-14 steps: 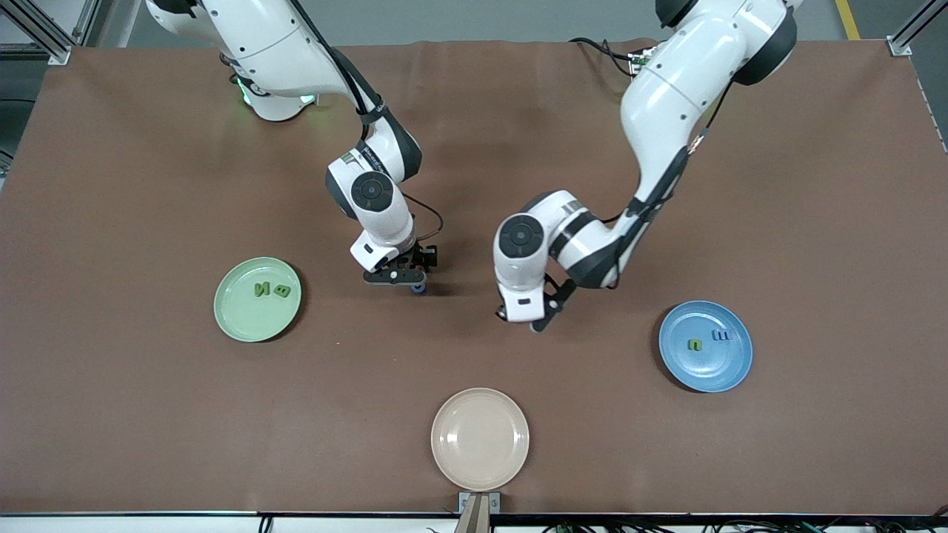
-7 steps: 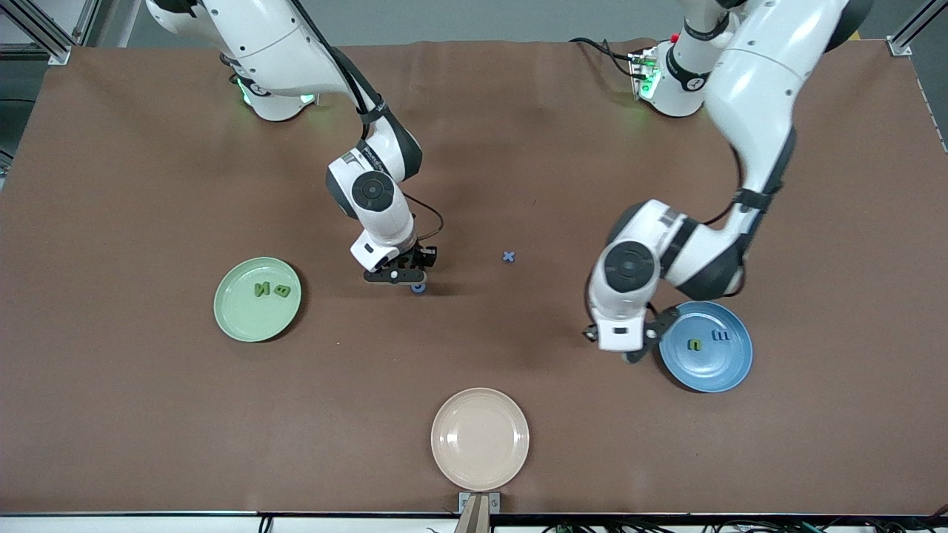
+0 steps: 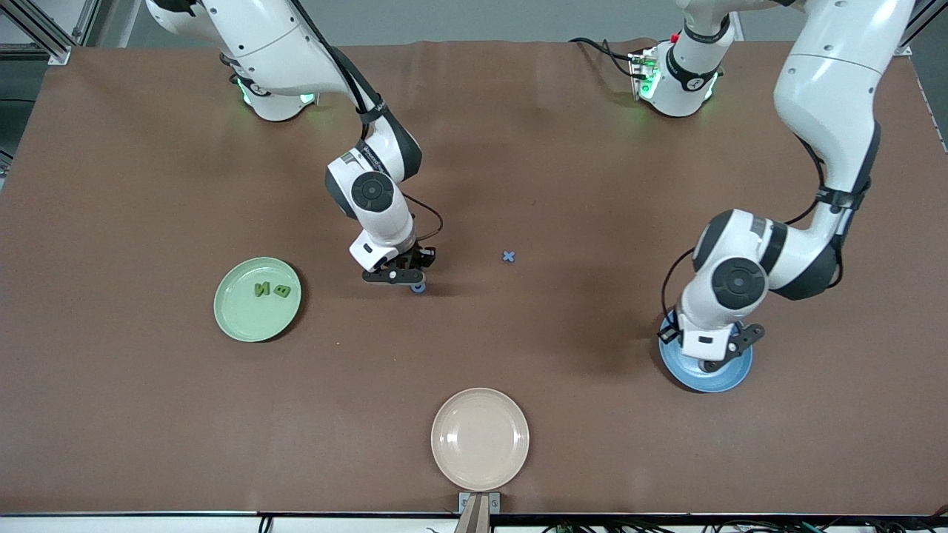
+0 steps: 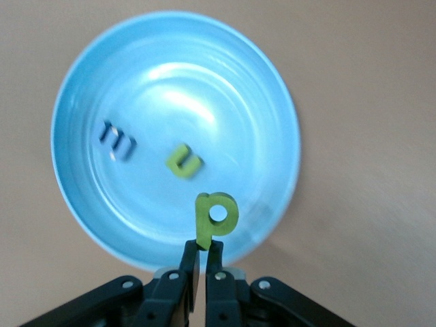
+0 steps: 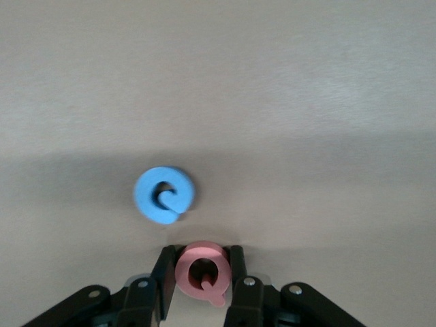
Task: Sort upper and lower case letters into plates
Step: 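Place the Q on the green plate while the left gripper places p on blue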
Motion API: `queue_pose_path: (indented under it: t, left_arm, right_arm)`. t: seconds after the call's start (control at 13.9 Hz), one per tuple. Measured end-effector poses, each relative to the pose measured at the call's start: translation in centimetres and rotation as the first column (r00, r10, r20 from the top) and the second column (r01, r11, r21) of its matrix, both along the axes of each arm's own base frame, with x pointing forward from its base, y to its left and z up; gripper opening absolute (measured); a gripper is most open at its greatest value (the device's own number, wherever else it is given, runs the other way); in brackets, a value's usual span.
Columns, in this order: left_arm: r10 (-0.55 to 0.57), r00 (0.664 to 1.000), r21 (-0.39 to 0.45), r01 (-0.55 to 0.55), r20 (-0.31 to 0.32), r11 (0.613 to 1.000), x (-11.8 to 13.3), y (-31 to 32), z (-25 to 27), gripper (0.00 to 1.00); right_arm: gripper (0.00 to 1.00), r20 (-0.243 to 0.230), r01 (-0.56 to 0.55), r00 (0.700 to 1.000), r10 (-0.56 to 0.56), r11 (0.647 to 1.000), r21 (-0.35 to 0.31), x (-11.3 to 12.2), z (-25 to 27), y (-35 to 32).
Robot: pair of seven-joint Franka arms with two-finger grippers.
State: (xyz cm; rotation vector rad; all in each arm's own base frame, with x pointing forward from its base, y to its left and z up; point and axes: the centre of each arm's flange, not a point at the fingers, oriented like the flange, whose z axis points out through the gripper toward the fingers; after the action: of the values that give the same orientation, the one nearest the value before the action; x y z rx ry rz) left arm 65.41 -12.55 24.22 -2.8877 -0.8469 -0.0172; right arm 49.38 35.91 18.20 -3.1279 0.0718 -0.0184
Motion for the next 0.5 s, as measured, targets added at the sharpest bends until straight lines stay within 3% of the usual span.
queue_pose_path:
  t: [0.14,0.5]
  left_arm:
    - [-0.023,1.000,-0.019,0.023,0.007,1.000,0.4,2.1,-1.0,0.11]
    - [-0.036,0.999,-0.028,0.037,0.012,0.999,0.6,2.4,-1.4,0.58]
  right_arm:
    - [0.36,-0.027,-0.019,0.999,0.018,0.999,-0.026,2.1,1.7,-2.8]
    - [0.36,-0.073,-0.153,0.986,0.151,0.988,-0.028,8.1,8.4,-17.1]
